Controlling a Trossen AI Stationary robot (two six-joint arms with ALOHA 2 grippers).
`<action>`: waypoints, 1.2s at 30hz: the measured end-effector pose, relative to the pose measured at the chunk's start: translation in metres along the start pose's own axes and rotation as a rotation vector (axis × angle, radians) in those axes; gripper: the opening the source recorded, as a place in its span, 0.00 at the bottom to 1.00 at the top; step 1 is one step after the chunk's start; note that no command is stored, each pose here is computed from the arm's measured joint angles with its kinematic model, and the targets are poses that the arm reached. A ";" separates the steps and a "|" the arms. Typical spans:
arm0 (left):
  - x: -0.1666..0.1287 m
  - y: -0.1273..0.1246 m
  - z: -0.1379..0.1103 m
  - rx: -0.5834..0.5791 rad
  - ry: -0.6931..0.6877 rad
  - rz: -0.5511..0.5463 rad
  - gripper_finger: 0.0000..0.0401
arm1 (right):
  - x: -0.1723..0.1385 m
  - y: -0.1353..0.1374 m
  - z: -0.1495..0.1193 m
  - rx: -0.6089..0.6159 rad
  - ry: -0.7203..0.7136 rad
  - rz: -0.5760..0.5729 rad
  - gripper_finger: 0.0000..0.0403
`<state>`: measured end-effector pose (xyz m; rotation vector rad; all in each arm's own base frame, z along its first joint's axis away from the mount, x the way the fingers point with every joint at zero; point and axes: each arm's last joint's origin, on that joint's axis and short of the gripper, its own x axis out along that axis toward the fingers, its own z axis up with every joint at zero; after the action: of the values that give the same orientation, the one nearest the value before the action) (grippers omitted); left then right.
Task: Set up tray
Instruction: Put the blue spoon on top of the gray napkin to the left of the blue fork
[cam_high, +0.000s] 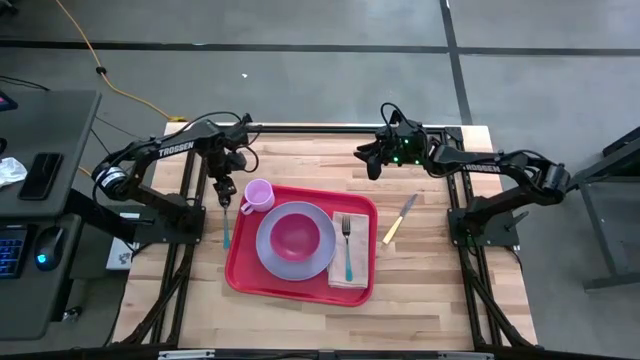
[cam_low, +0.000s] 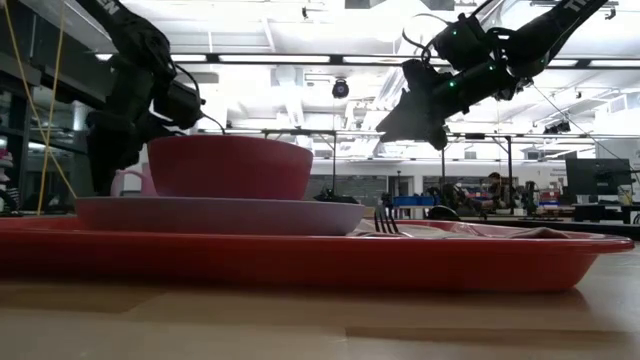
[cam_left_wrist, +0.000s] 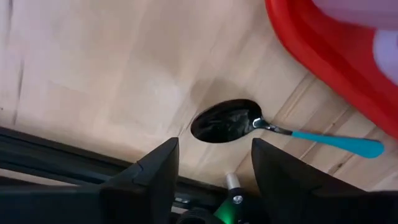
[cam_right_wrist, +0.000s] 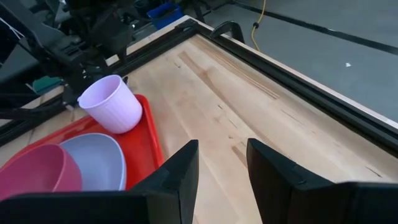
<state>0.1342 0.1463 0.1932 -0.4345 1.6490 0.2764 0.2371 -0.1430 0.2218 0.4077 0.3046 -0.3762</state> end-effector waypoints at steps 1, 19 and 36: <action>0.003 0.000 -0.001 0.000 0.007 -0.004 0.57 | 0.000 0.000 0.000 0.000 0.000 0.000 0.28; 0.023 -0.001 -0.005 -0.018 0.012 0.008 0.57 | -0.001 -0.005 0.002 -0.027 -0.010 -0.030 0.28; 0.029 0.002 -0.001 0.010 -0.037 0.071 0.57 | -0.001 -0.004 0.001 -0.003 -0.001 -0.001 0.28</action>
<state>0.1299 0.1438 0.1642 -0.3623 1.6304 0.3273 0.2350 -0.1467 0.2218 0.4044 0.3042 -0.3768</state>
